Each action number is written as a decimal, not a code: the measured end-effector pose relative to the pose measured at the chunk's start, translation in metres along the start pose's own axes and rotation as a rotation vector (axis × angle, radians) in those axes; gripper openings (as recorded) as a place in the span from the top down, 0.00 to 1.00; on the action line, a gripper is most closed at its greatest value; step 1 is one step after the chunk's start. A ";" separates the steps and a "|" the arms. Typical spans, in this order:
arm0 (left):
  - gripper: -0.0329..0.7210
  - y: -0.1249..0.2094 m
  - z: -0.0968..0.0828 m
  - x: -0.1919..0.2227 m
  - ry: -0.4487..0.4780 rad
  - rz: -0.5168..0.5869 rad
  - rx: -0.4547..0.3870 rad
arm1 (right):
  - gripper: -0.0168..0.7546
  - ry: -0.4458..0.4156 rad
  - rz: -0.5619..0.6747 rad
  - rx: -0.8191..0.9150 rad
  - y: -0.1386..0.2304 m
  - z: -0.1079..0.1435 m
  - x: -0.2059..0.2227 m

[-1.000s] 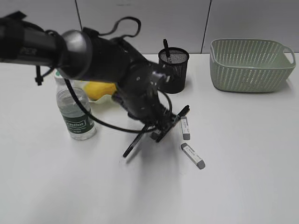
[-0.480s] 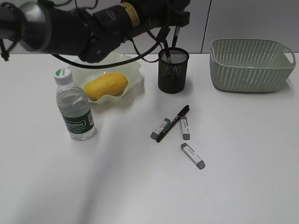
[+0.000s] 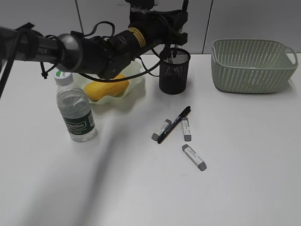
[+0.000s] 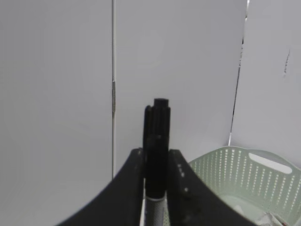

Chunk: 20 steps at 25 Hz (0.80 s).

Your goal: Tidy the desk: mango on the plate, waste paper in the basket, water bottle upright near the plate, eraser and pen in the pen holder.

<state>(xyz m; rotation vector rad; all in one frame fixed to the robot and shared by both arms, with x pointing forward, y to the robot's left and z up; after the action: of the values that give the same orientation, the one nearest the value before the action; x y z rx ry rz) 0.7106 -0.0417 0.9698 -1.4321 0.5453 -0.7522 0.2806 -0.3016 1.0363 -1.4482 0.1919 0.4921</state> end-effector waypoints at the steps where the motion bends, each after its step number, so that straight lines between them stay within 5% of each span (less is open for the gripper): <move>1: 0.83 0.002 0.001 0.001 -0.003 0.008 -0.001 | 0.57 0.000 0.000 0.000 0.000 0.000 0.000; 5: 0.81 0.017 0.001 0.002 -0.008 0.039 -0.006 | 0.57 0.000 0.000 0.000 0.000 0.000 0.000; 11: 0.46 0.023 0.003 0.002 -0.026 0.066 -0.021 | 0.57 0.000 0.000 0.000 0.000 0.000 0.000; 14: 0.39 0.019 0.006 0.002 -0.039 0.087 -0.029 | 0.57 0.000 0.000 0.000 0.000 0.000 0.000; 17: 0.39 -0.002 0.014 -0.004 -0.097 0.237 -0.085 | 0.57 0.000 0.000 0.000 0.000 0.000 0.000; 20: 0.47 -0.039 0.022 -0.028 -0.222 0.479 -0.024 | 0.57 0.000 0.000 0.000 0.000 0.000 0.000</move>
<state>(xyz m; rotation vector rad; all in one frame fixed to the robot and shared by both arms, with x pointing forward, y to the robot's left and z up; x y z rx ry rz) 0.7030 -0.0058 1.0076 -1.3148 0.6912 -0.2042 0.2806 -0.3016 1.0363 -1.4482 0.1919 0.4921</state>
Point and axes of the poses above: a point on each arm's last joint axis where the gripper is mounted, x pointing out along that axis toward the gripper, z along the wrist's bending axis when the last joint is at zero, y = z × x, the point moved 5 cm from there along x, pointing out along that axis toward the gripper, and after that the axes turned 8 degrees about x, right-handed, at the moved point
